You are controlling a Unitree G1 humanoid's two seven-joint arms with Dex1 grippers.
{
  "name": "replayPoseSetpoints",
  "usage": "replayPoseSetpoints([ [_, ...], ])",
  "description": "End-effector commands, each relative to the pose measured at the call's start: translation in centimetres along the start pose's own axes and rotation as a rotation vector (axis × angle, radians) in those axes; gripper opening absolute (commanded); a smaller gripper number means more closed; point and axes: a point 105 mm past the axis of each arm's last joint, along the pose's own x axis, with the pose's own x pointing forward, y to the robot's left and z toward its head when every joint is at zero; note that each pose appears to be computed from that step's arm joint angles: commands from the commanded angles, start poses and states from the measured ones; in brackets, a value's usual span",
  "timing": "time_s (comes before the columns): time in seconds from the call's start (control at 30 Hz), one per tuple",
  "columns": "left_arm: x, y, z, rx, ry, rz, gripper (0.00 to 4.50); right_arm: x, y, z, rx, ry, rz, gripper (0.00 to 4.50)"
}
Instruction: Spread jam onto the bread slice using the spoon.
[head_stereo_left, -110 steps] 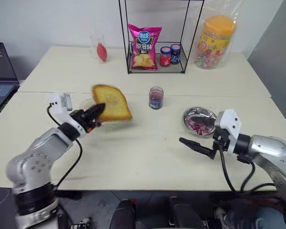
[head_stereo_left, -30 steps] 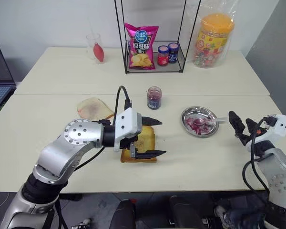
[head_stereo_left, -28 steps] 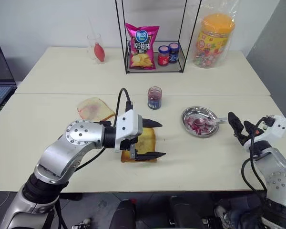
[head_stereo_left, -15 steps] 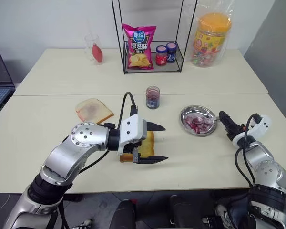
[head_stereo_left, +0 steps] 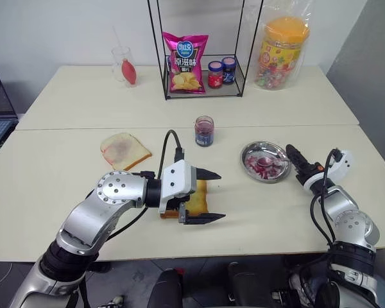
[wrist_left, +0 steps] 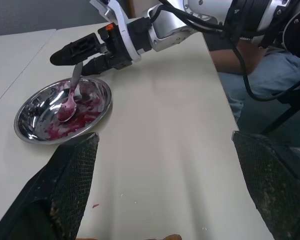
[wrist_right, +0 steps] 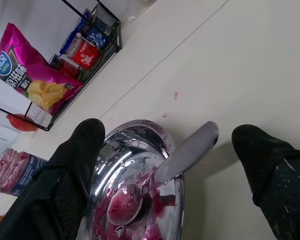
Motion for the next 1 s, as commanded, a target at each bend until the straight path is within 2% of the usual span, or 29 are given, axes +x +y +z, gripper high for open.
replayPoseSetpoints([
  [0.03,-0.1,0.2,0.6,0.034,-0.016,0.003,4.5,0.3,0.7,1.2,-0.001,-0.039,0.038,3.88],
  [0.17,0.3,0.3,0.7,0.036,-0.014,0.004,4.5,0.4,0.8,1.3,0.012,-0.046,0.036,3.01],
  [0.37,0.3,0.4,0.6,0.036,-0.014,0.008,4.5,0.5,0.7,1.4,0.015,-0.052,0.035,1.4],
  [0.57,0.0,1.0,0.5,0.022,-0.015,0.039,4.5,0.5,0.7,2.0,0.026,-0.075,0.042,0.14],
  [0.6,-0.1,1.1,0.4,0.018,-0.017,0.046,4.5,0.5,0.8,2.1,0.029,-0.078,0.049,0.03],
  [0.8,-1.0,2.3,0.5,-0.032,-0.045,0.121,4.5,0.2,2.1,2.9,0.041,-0.096,0.113,0.03],
  [1.0,-2.8,3.5,0.4,-0.07,-0.052,0.219,4.5,-0.9,4.2,3.6,-0.028,-0.078,0.198,0.03],
])
